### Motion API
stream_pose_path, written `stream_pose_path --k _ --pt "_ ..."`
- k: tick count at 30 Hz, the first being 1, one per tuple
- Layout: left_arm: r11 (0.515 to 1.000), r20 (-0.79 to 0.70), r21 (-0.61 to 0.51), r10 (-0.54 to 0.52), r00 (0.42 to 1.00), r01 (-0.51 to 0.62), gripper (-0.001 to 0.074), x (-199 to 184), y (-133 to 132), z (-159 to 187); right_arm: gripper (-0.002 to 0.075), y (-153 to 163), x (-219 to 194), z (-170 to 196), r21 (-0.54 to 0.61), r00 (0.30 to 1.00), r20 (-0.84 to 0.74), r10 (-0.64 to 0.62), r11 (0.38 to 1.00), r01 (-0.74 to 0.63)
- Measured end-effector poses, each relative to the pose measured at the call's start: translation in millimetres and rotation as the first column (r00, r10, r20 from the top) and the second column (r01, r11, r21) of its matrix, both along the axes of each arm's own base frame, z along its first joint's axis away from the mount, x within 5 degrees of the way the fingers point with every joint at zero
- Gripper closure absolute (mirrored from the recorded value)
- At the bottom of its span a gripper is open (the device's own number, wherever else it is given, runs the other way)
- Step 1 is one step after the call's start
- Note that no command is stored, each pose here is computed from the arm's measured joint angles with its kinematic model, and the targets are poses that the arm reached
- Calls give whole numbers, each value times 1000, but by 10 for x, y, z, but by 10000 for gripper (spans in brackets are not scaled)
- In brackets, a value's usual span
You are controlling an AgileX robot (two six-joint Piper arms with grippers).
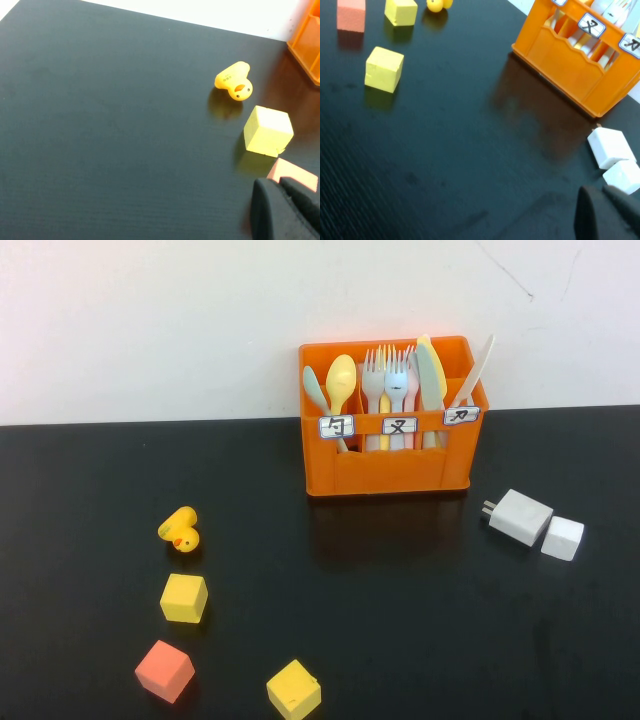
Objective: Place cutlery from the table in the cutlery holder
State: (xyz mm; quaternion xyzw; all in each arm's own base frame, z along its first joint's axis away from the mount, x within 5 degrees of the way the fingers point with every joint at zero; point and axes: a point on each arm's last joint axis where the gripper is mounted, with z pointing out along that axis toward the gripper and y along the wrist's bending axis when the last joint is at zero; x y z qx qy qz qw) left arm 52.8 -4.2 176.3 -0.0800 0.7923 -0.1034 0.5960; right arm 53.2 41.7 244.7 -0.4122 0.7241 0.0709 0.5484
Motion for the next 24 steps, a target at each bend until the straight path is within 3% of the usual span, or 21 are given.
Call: stream_pose_path --k 9,13,18,24 --pt "1000 0 0 0 1000 0 736 0 0 0 728 -29 19 1 1 999 2 -51 999 51" --pt "1000 0 0 0 1000 0 736 0 0 0 728 -146 49 19 19 972 22 -234 972 234" --pt "1000 0 0 0 1000 0 736 0 0 0 728 -282 34 53 101 881 26 -472 878 468" --pt "1000 0 0 0 1000 0 736 0 0 0 728 -343 16 57 126 816 22 -578 811 571"
